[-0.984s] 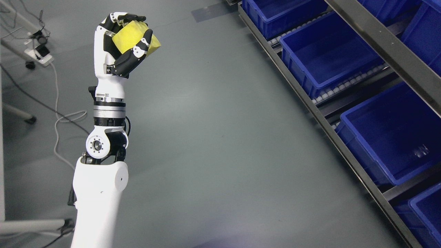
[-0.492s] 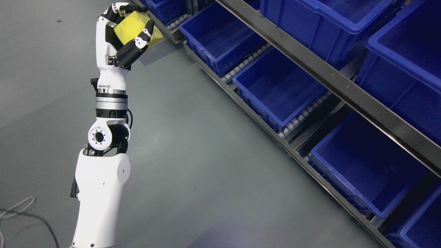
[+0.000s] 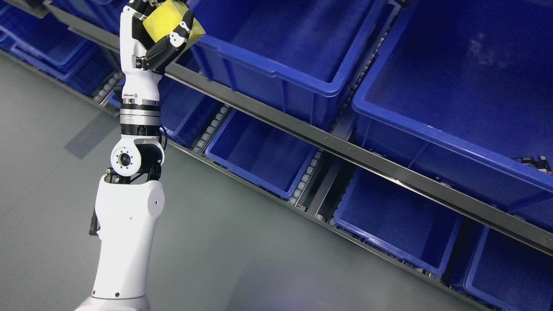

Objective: Move yellow foam block to right shelf middle
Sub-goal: 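Carry the cube in the raised left hand while turning toward the blue bins, then extend the left hand over a blue bin and release the cube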

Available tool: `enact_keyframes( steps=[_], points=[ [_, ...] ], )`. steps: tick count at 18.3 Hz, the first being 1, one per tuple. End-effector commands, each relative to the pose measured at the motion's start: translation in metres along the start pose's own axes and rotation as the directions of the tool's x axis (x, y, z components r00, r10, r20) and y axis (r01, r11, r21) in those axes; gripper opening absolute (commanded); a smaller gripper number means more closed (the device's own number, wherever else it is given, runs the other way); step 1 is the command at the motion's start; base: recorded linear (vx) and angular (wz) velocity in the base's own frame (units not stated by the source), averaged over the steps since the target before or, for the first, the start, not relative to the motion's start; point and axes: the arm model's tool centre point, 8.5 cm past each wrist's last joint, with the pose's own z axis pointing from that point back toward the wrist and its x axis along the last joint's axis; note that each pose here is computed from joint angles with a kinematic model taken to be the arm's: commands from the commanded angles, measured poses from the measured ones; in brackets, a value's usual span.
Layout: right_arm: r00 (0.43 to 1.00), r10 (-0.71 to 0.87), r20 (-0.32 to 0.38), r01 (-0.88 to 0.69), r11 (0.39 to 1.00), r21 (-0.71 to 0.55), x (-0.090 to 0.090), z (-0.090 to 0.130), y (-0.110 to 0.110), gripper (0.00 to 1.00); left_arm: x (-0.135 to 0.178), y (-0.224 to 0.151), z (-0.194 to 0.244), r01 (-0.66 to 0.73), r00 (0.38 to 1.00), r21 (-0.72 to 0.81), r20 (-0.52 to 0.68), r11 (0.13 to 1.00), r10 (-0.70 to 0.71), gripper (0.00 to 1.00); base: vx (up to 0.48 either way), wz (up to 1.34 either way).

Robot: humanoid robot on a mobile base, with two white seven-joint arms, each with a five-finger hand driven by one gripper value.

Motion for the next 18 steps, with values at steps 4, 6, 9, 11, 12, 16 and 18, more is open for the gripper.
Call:
enact_keyframes(
  steps=[4, 6, 9, 11, 12, 16, 18],
  points=[
    [1.0, 0.005, 0.011, -0.005, 1.0, -0.018, 0.005, -0.001, -0.011, 1.0, 0.013, -0.006, -0.029, 0.017, 0.999, -0.041, 0.044, 0.999, -0.015, 0.01, 0.169, -0.46],
    [1.0, 0.005, 0.011, -0.005, 1.0, -0.018, 0.005, -0.001, -0.011, 1.0, 0.025, -0.012, -0.045, 0.02, 0.997, -0.062, 0.081, 0.998, -0.014, 0.01, 0.047, -0.15],
    [1.0, 0.005, 0.011, -0.005, 1.0, -0.018, 0.005, -0.001, -0.011, 1.0, 0.046, -0.017, -0.07, 0.027, 0.991, -0.074, 0.133, 0.997, -0.017, 0.01, 0.022, -0.02],
    [1.0, 0.005, 0.011, -0.005, 1.0, -0.018, 0.005, -0.001, -0.011, 1.0, 0.046, -0.014, -0.084, 0.027, 0.993, -0.065, 0.114, 0.997, -0.02, 0.01, 0.022, -0.03],
    [1.0, 0.005, 0.011, -0.005, 1.0, -0.018, 0.005, -0.001, -0.011, 1.0, 0.044, -0.011, -0.091, 0.029, 0.995, -0.059, 0.101, 0.998, -0.023, 0.01, 0.015, -0.1],
    [1.0, 0.005, 0.011, -0.005, 1.0, -0.018, 0.005, -0.001, -0.011, 1.0, 0.049, 0.02, -0.118, 0.012, 0.998, 0.063, 0.061, 0.998, -0.016, 0.0, 0.017, -0.05],
    [1.0, 0.005, 0.011, -0.005, 1.0, -0.018, 0.005, -0.001, -0.011, 1.0, 0.042, 0.029, -0.118, -0.01, 1.0, 0.111, 0.0, 0.994, 0.01, 0.0, 0.006, 0.0]
  ],
)
